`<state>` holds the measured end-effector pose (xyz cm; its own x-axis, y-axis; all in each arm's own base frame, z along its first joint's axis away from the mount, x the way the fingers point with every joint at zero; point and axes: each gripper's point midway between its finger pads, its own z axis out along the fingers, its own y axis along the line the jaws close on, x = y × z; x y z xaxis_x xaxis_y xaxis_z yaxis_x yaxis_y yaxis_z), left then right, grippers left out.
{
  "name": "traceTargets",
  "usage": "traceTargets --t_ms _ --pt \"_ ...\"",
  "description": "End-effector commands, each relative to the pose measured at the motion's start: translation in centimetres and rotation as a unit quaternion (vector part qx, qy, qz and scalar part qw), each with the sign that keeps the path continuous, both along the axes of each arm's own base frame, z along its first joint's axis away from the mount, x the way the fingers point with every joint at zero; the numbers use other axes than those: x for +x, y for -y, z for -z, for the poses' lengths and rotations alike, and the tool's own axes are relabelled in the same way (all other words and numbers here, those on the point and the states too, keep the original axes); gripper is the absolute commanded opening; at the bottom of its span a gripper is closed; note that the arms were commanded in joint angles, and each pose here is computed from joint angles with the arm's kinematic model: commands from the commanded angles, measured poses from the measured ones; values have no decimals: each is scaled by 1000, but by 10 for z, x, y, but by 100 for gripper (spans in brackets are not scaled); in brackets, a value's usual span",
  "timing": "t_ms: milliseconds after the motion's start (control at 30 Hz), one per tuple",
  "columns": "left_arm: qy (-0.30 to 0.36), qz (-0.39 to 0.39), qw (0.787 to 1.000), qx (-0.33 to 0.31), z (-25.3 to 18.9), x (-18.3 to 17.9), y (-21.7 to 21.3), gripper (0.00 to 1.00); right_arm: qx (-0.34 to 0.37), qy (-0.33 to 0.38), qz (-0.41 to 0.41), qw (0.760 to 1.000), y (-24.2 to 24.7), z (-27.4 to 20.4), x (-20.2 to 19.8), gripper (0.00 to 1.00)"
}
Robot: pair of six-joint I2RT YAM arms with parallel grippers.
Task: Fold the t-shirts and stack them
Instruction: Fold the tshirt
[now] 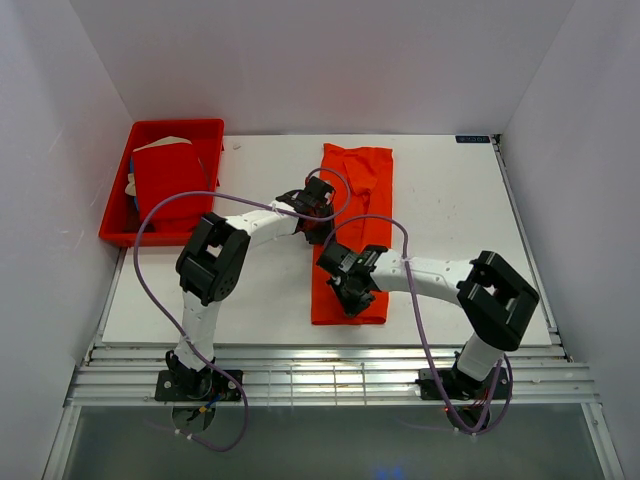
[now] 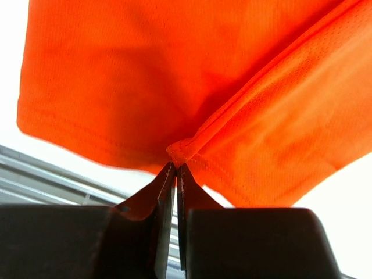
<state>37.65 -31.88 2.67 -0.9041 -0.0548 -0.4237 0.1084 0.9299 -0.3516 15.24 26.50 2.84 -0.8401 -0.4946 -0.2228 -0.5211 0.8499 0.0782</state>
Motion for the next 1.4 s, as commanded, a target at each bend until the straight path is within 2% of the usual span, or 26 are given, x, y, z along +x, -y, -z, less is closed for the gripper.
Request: traceTargets --t_ms 0,200,467,800,1000,1100,1133,1233,1267,1367 --pt "-19 3 1000 8 13 -8 -4 39 3 12 -5 1000 3 -24 -4 9" --pt "-24 5 1000 6 16 -9 -3 39 -2 6 -11 1000 10 -30 -14 9" --pt "-26 7 1000 7 18 -9 -3 39 -14 -32 -33 999 12 -10 -34 9" --pt "-27 9 1000 4 18 -8 0 39 -3 -19 -49 999 2 -2 -28 9" --pt "4 9 1000 0 1 5 3 41 37 36 -37 998 -13 -39 -9 26" --pt "36 3 999 -1 -26 16 3 50 54 60 -25 996 -12 -69 -4 37" --pt "50 4 999 -8 -42 17 3 55 63 75 -15 995 -12 -83 0 44" --pt "86 -10 996 8 -67 24 -8 63 52 86 2 995 1 -93 -1 58" --pt "101 -10 995 6 -85 23 -12 65 50 86 10 995 7 -91 -3 59" --pt "116 -9 993 29 -92 14 -29 67 23 79 25 996 23 -72 -7 59"
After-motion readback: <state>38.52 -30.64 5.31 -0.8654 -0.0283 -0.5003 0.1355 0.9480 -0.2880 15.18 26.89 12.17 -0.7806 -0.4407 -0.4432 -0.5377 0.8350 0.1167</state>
